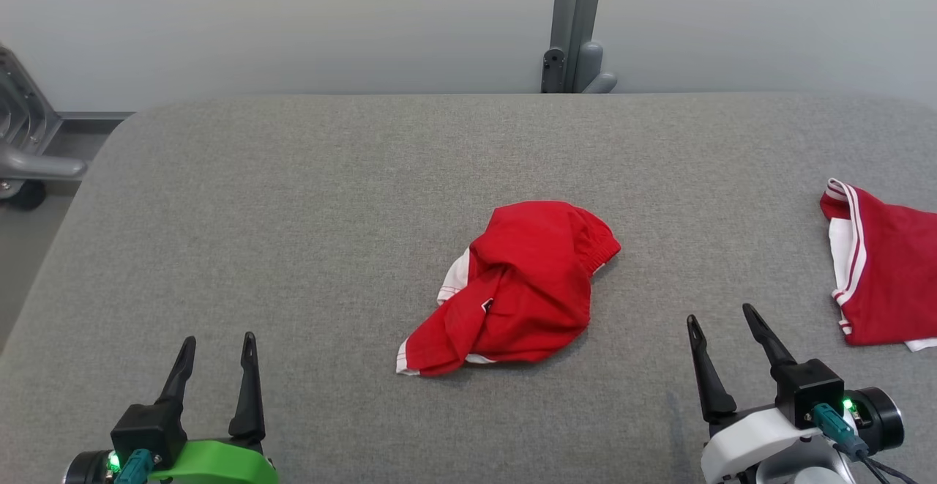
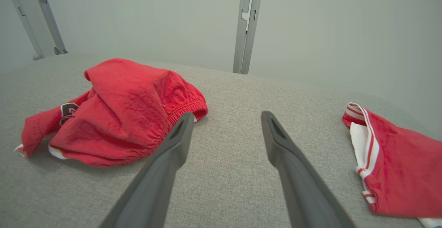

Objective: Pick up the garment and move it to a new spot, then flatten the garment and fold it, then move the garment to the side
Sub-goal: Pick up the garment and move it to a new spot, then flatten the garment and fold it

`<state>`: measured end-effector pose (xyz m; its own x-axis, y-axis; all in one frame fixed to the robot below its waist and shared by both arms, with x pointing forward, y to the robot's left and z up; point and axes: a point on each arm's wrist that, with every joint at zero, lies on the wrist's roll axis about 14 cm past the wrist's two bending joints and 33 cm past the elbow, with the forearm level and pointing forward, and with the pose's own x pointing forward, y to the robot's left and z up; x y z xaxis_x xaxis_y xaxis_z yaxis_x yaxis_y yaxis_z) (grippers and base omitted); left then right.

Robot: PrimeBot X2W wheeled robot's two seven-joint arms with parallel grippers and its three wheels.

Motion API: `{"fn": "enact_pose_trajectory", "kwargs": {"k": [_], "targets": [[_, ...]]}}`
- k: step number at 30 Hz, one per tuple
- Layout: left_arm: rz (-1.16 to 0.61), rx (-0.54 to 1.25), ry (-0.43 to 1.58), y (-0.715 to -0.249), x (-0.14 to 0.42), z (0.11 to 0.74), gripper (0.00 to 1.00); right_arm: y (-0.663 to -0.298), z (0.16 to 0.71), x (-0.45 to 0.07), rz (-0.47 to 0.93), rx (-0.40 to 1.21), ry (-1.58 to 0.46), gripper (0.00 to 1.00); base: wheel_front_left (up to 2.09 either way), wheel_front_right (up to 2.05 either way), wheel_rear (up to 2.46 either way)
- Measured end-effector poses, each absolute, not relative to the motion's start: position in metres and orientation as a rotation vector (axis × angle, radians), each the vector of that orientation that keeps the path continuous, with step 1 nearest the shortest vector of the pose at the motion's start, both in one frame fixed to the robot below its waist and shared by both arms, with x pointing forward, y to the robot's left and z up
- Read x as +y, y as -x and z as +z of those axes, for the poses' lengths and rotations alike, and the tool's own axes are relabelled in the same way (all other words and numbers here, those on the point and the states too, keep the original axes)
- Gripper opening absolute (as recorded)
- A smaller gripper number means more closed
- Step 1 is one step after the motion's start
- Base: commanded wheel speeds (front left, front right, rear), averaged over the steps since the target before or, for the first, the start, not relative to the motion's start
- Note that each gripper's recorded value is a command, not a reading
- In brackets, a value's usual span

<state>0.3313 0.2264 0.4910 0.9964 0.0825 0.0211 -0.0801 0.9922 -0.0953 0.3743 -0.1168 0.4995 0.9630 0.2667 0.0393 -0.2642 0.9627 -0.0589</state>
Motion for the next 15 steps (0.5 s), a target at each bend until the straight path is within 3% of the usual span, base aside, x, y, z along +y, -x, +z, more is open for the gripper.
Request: {"fn": "enact_pose_trajectory", "kwargs": {"k": [15], "targets": [[0.053,-0.009,0.100,-0.3374,0.2184,0.4860,1.00,-0.3751,0.4982,-0.1264,0.239,-0.042,0.045,1.00,0.00,0.00,0.00]]}}
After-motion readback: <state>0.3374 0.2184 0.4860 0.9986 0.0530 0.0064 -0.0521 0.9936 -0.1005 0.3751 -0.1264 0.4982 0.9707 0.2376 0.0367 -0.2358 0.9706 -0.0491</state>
